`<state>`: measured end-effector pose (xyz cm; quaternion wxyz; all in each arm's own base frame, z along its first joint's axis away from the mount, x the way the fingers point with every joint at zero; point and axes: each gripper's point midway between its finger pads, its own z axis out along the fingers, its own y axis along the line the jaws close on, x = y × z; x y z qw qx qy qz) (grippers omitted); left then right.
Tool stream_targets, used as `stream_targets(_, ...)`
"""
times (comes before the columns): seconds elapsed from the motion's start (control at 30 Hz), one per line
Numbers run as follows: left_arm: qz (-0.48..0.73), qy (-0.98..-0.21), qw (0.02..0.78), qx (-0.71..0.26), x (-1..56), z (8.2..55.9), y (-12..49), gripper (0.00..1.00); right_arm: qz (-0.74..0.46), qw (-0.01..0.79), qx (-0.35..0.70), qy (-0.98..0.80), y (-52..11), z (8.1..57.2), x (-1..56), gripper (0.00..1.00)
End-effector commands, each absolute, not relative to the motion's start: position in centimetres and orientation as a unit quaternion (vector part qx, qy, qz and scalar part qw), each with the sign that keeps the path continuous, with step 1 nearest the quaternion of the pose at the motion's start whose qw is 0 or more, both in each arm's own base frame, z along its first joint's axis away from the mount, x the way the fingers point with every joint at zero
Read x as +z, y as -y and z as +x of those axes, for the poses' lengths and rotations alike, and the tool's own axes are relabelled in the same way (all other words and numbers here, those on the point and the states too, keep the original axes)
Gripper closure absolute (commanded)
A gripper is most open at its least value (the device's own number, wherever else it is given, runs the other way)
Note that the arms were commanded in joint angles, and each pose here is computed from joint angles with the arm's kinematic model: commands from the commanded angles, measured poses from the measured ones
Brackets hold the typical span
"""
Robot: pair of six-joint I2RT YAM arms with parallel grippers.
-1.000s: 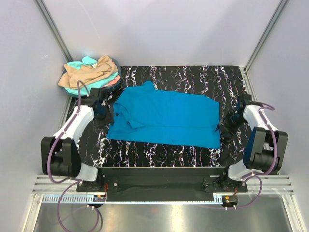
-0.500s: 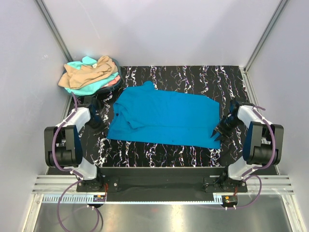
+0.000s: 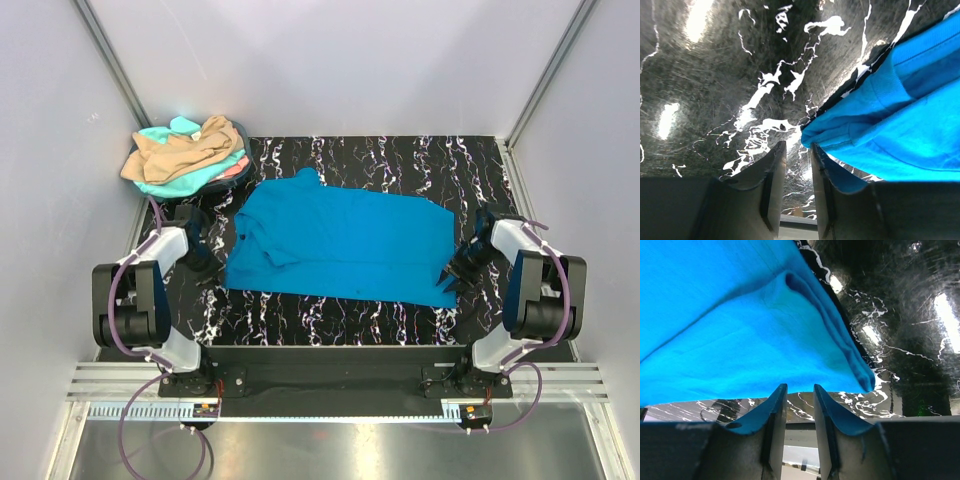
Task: Fold and stack the t-shirts
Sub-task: Fold the tshirt
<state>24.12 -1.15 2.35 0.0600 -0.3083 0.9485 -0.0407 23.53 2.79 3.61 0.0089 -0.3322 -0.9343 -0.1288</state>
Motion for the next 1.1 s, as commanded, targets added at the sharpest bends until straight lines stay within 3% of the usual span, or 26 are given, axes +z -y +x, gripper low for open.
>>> stream_targets(0.0, -0.312, -0.943, 0.09, -0.068, 3.4, 25.4, 1.6, 0.69, -0.331, 0.011, -0.143, 0.933, -3.3, 23.8, 3.5, 0.66)
stream_targets(0.13, -0.321, -0.94, 0.104, -0.058, 4.4, 25.0, 1.3, 0.69, -0.333, 0.012, -0.139, 0.932, -3.2, 23.8, 3.3, 0.66)
stream_targets(0.2, -0.331, -0.935, 0.113, -0.06, 5.0, 25.0, 1.3, 0.58, -0.335, 0.014, -0.135, 0.932, -3.1, 23.6, 3.1, 0.67)
stream_targets(0.27, -0.335, -0.931, 0.124, -0.071, 5.4, 25.1, 1.6, 0.54, -0.338, 0.013, -0.128, 0.932, -2.9, 23.5, 2.9, 0.67)
stream_targets(0.6, -0.347, -0.929, 0.097, -0.087, 2.2, 25.9, 2.3, 0.56, -0.359, 0.023, -0.087, 0.929, -1.8, 23.2, 1.2, 0.69)
stream_targets(0.7, -0.35, -0.929, 0.094, -0.072, 1.8, 26.1, 1.8, 0.64, -0.367, 0.032, -0.075, 0.927, -1.6, 22.6, 0.6, 0.71)
stream_targets(0.73, -0.351, -0.929, 0.097, -0.067, 1.9, 26.3, 1.6, 0.7, -0.371, 0.036, -0.07, 0.925, -1.5, 22.3, 0.4, 0.73)
stream_targets(0.8, -0.355, -0.929, 0.094, -0.053, 1.4, 26.2, 1.0, 0.76, -0.384, 0.045, -0.051, 0.921, -1.2, 21.6, -0.1, 0.8)
stream_targets(0.93, -0.36, -0.929, 0.085, -0.023, 1.0, 26.0, -0.4, 1.0, -0.409, 0.067, -0.014, 0.91, -0.6, 19.8, -0.9, 0.85)
stream_targets(1.07, -0.374, -0.923, 0.088, 0.034, 1.1, 25.1, -3.2, 1.0, -0.426, 0.068, 0.008, 0.902, -0.1, 19.2, -0.2, 0.9)
